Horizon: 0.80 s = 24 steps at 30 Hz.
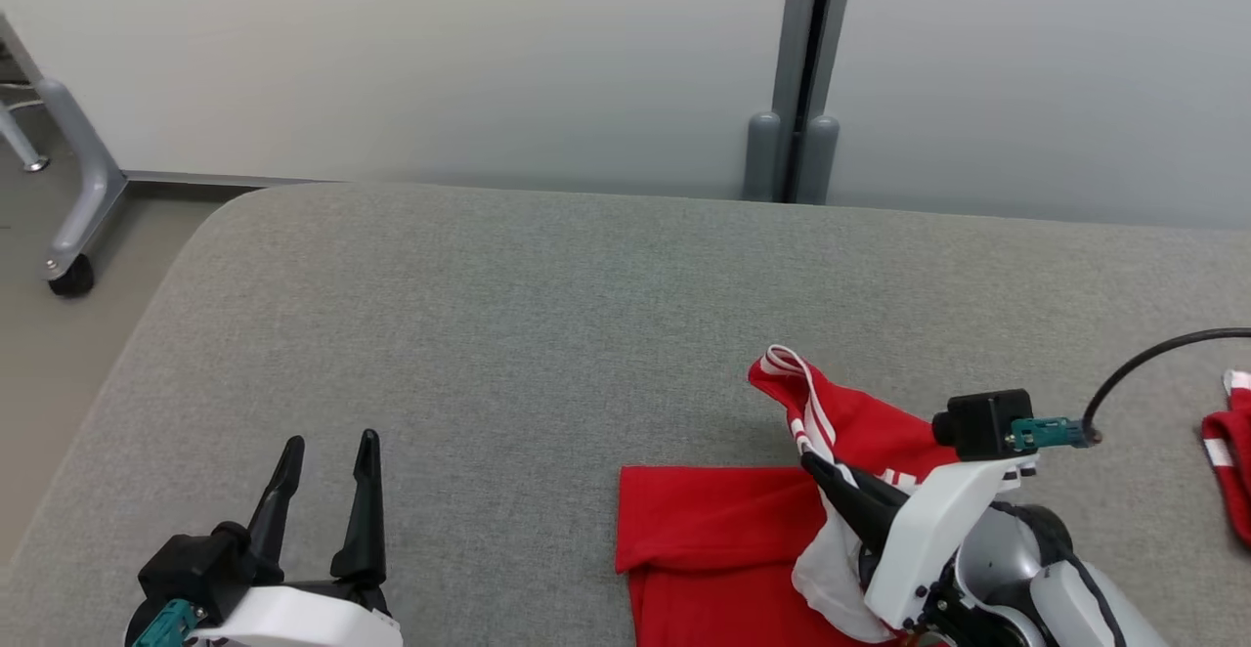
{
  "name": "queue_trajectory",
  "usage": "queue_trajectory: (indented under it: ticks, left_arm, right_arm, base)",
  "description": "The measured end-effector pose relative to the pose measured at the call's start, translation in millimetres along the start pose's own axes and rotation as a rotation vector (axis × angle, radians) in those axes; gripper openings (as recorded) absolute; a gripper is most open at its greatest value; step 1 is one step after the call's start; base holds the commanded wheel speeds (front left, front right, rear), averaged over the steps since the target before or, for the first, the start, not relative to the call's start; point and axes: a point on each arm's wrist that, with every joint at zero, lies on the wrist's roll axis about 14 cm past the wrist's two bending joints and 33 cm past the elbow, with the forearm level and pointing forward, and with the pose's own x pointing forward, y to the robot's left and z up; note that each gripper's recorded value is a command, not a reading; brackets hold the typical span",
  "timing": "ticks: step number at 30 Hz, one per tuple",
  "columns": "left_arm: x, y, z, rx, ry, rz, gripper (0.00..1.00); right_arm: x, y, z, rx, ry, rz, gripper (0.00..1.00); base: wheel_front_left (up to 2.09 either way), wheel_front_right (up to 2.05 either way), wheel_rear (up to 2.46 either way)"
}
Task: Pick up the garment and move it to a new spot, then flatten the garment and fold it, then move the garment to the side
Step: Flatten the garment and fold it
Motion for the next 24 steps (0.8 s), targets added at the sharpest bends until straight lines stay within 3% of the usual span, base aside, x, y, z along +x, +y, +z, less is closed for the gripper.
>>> queue_trajectory:
  ticks: [7, 22, 24]
  left_arm:
    - [-9.0, 12.7, 0.7, -0.002, -0.003, 0.042, 1.00]
    - [-6.1, 14.0, -4.6, -0.003, 0.012, 0.047, 1.00]
    - [-5.6, 13.5, -4.8, -0.003, 0.012, 0.046, 1.00]
  right_arm:
    - [22.4, 26.2, -34.5, 0.056, 0.115, 0.073, 0.00]
    - [41.9, 46.7, -62.0, 0.073, 0.198, 0.126, 0.00]
    - [42.2, 49.2, -63.9, 0.072, 0.203, 0.133, 0.22]
  base:
    - [0.00, 0.00, 0.00]
    - [0.00, 0.00, 0.00]
    - [0.00, 0.00, 0.00]
